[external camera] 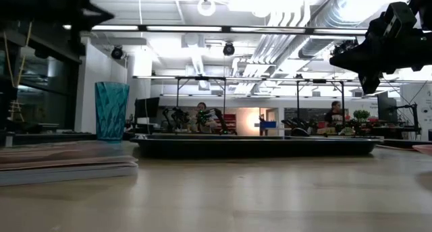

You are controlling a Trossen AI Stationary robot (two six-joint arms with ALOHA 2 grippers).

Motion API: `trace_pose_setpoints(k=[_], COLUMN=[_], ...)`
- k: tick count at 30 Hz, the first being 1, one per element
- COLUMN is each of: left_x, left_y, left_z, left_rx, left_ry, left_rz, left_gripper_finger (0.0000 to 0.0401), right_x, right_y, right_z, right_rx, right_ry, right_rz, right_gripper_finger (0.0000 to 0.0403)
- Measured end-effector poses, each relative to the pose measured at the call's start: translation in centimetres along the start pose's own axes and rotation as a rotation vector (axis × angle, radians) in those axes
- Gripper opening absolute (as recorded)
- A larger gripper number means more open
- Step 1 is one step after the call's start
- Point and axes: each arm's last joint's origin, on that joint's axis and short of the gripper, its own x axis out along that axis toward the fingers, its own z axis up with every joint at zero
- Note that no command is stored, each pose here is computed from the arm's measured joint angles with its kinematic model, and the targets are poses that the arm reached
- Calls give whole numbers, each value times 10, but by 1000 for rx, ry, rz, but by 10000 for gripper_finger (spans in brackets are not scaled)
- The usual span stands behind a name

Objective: Pick and place plate/cup/fork/spoon on tray
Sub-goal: Put the blue cup on the black tray

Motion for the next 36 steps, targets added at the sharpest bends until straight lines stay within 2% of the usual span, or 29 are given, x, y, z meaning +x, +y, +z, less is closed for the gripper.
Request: trace_pose_setpoints(k=[4,7,10,12,14,16,21,25,30,36], left_x=[35,57,70,79,88,99,127,143,157,163], left_y=[-28,-40,-44,-45,-45,-42,-17,9,33,46], left_z=[-2,5,23,36,49,59,62,52,39,30], left_rx=[187,319,433,507,553,584,583,480,410,400], left_ry=[168,339,506,567,612,648,804,931,1061,1105], left_rz=[86,268,515,664,774,831,880,966,989,1036], left_gripper_finger=[19,47,85,113,141,168,222,251,260,258], right_x=[0,0,0,0,0,0,0,0,0,0], right_y=[0,0,0,0,0,0,0,0,0,0], right_z=[0,0,0,0,0,0,0,0,0,0], right_rx=[0,0,0,0,0,0,0,0,0,0], right_ry=[0,0,0,0,0,-1,-1,-1,0,-1], right_rz=[-1,-1,-1,0,0,0,0,0,0,0], right_gripper_finger=[0,0,0,0,0,0,0,0,0,0])
